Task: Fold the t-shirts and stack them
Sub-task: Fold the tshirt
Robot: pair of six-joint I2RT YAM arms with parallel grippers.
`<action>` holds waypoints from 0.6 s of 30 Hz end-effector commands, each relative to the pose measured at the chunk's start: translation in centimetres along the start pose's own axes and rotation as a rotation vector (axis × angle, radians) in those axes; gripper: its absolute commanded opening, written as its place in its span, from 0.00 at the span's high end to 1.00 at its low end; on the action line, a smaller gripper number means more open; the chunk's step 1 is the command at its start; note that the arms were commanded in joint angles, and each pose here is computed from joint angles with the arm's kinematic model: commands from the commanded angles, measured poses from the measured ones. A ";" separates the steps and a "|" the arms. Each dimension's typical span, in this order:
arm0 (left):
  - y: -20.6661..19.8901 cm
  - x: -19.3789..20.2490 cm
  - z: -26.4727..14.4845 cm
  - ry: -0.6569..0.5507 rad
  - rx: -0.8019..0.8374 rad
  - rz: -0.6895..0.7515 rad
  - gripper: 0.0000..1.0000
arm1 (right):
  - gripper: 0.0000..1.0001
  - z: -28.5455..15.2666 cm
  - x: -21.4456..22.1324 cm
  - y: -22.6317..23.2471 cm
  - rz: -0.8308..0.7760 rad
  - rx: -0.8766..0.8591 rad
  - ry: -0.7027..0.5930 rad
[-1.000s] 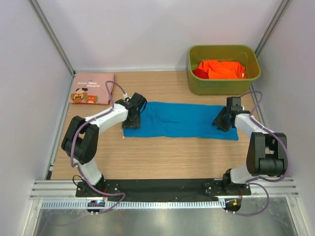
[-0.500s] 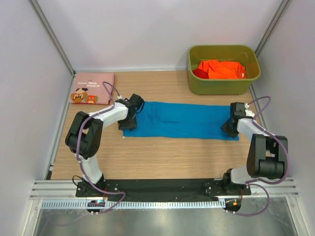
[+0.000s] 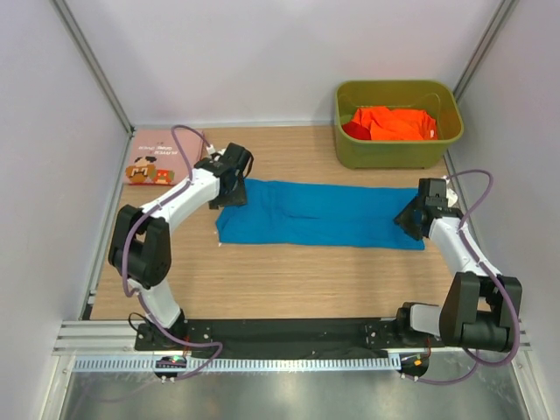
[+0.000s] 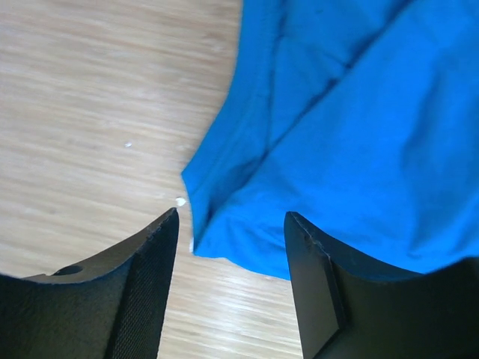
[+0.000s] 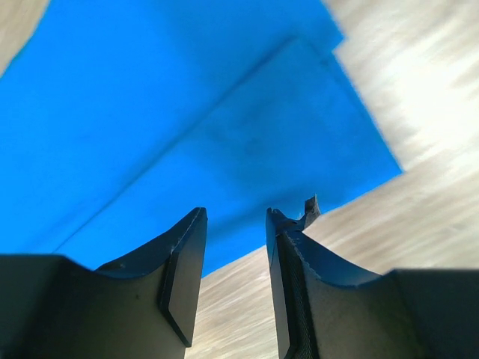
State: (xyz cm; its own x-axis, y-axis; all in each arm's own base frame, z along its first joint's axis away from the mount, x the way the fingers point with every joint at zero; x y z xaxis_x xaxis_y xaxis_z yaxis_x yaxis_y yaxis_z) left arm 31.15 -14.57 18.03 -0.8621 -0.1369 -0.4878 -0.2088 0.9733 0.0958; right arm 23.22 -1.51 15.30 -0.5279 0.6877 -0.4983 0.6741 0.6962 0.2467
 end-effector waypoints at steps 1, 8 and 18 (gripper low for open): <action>-1.3 -1.2 -0.6 -0.049 0.154 0.013 0.40 | 0.55 -1.0 -1.4 2.6 -0.071 -0.189 0.028; -3.3 -2.4 3.2 0.011 0.194 0.050 0.54 | 0.54 -3.3 -2.2 3.2 -0.087 -0.254 -0.040; -3.7 -4.4 9.3 0.102 0.083 0.048 0.67 | 0.54 -8.0 -3.7 3.7 -0.089 -0.325 -0.105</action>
State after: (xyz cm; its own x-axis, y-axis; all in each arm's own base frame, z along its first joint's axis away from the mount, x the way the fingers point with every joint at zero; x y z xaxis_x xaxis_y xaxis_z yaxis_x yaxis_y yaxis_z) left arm 38.33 -16.86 11.63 -0.9196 -0.0910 -0.3821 -0.1087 0.9938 0.0251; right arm 24.14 -0.11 21.09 -0.5502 0.6219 -0.5573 0.4847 0.7813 0.3933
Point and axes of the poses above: each gripper's point midway between its finger pads, its own z axis out along the fingers, its own y axis along the line the jaws close on, x = y × z, the point moved 10 cm from there along -z, back along the fingers, and after that the axes turned 1 degree about z, right-handed, at the moved point
